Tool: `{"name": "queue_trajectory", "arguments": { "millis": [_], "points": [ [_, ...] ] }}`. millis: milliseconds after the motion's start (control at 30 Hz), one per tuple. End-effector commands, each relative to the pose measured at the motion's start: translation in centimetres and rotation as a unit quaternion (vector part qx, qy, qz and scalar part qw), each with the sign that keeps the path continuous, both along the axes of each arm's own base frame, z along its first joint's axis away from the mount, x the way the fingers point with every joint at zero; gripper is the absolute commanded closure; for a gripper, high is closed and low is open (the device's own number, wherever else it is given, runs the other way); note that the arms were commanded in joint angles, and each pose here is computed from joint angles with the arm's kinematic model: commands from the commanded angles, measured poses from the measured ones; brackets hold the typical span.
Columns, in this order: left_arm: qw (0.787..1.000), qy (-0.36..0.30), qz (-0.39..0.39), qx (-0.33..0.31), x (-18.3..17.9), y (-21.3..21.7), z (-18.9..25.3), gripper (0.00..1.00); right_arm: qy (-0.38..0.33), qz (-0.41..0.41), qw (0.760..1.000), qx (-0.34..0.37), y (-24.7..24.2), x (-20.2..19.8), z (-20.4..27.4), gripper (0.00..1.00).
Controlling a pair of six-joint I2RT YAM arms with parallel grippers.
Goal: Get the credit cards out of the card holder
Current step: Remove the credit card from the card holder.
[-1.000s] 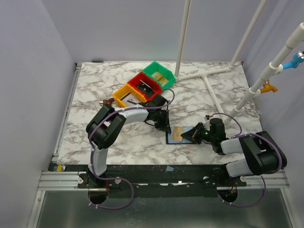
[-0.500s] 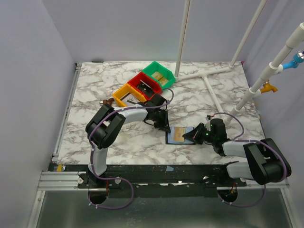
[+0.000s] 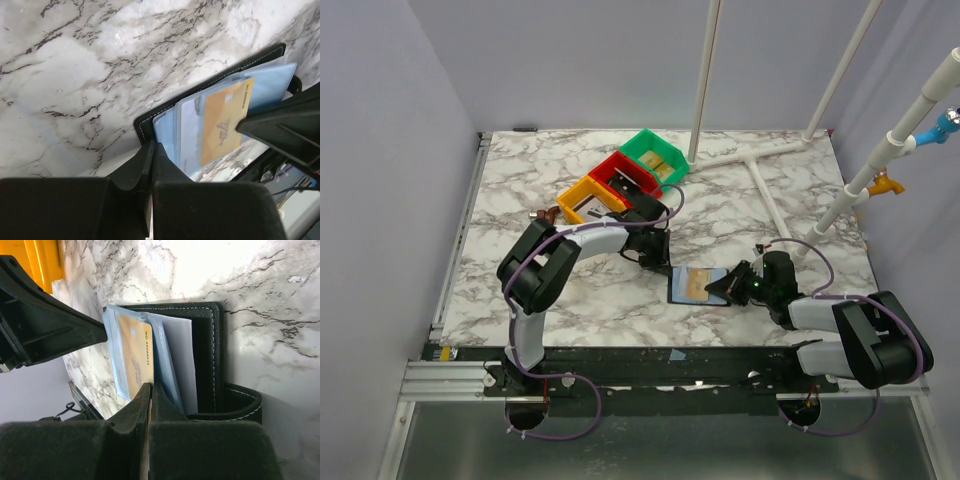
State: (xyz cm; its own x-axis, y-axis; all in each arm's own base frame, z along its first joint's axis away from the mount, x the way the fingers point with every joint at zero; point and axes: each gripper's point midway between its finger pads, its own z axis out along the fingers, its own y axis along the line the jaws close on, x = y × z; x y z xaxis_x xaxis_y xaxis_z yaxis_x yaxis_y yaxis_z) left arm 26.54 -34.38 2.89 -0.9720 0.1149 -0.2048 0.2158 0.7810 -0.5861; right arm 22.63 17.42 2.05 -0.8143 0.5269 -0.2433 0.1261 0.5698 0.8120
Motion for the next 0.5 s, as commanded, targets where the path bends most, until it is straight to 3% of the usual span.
{"name": "queue_trajectory", "arguments": {
  "millis": [0, 333, 467],
  "points": [
    [0.997, -0.028, -0.006, 0.073, 0.4, 2.4, -0.2, 0.99, 0.025, -0.015, 0.999, -0.033, -1.1, -0.4, -1.7, 0.99],
    [0.997, -0.039, -0.046, 0.038, -0.7, -1.4, 2.3, 0.98, 0.025, -0.024, 0.998, -0.043, -1.5, -0.3, -1.7, 0.99],
    [0.997, -0.044, -0.051, 0.023, -1.0, -2.7, 3.2, 0.92, 0.027, -0.021, 0.999, -0.042, -1.4, -0.4, -1.7, 0.99]
  ]
}}
